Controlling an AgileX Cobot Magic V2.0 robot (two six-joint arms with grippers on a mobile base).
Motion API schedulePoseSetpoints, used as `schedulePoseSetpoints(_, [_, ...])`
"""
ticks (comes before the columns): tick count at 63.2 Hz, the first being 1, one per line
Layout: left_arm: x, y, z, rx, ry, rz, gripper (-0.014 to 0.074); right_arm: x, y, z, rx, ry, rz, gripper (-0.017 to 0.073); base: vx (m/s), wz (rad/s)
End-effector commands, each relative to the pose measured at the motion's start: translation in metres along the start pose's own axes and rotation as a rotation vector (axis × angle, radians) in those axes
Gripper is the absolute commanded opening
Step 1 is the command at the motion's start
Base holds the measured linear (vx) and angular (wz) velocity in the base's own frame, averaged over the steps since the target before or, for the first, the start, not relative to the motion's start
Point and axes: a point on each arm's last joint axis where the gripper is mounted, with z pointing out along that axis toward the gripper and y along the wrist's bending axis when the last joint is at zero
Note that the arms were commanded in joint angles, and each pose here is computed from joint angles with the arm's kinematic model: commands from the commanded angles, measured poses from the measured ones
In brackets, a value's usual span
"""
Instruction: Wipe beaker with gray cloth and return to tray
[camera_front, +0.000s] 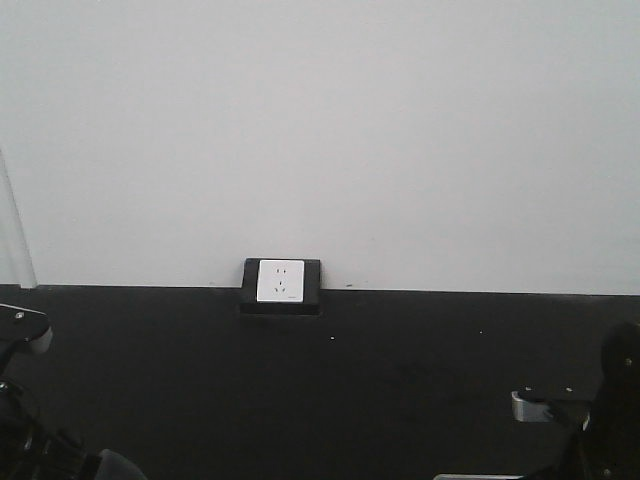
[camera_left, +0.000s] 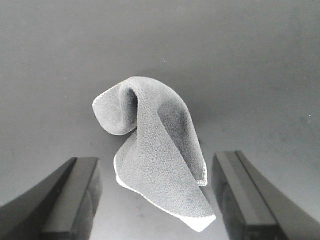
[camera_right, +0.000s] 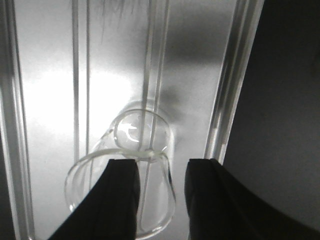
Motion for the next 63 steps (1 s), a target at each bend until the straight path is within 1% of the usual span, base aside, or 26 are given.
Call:
schedulePoseSetpoints(1, [-0.012,-0.003,-0.016,0.014,-0.115,-0.01,0.0565,0.004,0.003,-0.027,-0.004,-0.063,-0.01,0.0331,0.0,0.0])
schedulePoseSetpoints(7, [-0.012,-0.003,-0.016,0.014,-0.115,-0.009,0.0565,0.011,0.006,-0.044,-0.003,-0.105,-0.018,0.0331,0.0,0.0])
schedulePoseSetpoints(13, [-0.012,-0.003,-0.016,0.014,-0.115,-0.008,0.0565,0.021,0.009,-0.068,0.0,-0.186,-0.028,0.0331,0.0,0.0])
schedulePoseSetpoints(21, [-0.013,-0.003,-0.016,0.015,-0.127,-0.008,0.0563,0.038,0.014,-0.105,0.009,-0.348,-0.045,0.0318,0.0,0.0])
schedulePoseSetpoints(28, [-0.016,-0.003,-0.018,0.015,-0.168,0.0,0.0536,0.056,0.018,-0.132,0.016,-0.516,-0.054,0.0272,0.0,0.0])
schedulePoseSetpoints(30, [-0.018,-0.003,-0.02,0.016,-0.19,0.0,0.0513,0.064,0.019,-0.141,0.021,-0.591,-0.057,0.0239,0.0,0.0])
schedulePoseSetpoints(35, [-0.019,-0.003,-0.029,0.019,-0.257,0.0,0.0438,0.081,0.02,-0.151,0.03,-0.709,-0.061,0.0174,0.0,0.0])
schedulePoseSetpoints(42, [-0.021,-0.004,-0.049,0.029,-0.374,-0.004,0.0277,0.1,0.021,-0.16,0.038,-0.842,-0.062,0.0068,0.0,0.0])
schedulePoseSetpoints(43, [-0.022,-0.004,-0.052,0.03,-0.393,-0.004,0.0239,0.102,0.021,-0.161,0.038,-0.857,-0.063,0.0055,0.0,0.0])
schedulePoseSetpoints(47, [-0.023,-0.004,-0.065,0.032,-0.476,-0.002,0.0134,0.114,0.022,-0.168,0.039,-0.921,-0.062,-0.0006,0.0,0.0])
schedulePoseSetpoints(48, [-0.023,-0.004,-0.07,0.034,-0.499,-0.002,0.0095,0.116,0.022,-0.169,0.039,-0.929,-0.062,-0.0015,0.0,0.0])
schedulePoseSetpoints(52, [-0.023,-0.004,-0.082,0.036,-0.57,0.001,-0.0003,0.124,0.023,-0.176,0.037,-0.975,-0.064,-0.0013,0.0,0.0])
schedulePoseSetpoints(57, [-0.02,-0.005,-0.098,0.035,-0.647,0.014,-0.0009,0.134,0.025,-0.182,0.038,-1.011,-0.068,-0.0013,0.0,0.0])
schedulePoseSetpoints(63, [-0.015,-0.005,-0.111,0.038,-0.682,0.016,-0.0009,0.143,0.026,-0.189,0.038,-1.045,-0.073,-0.0012,0.0,0.0])
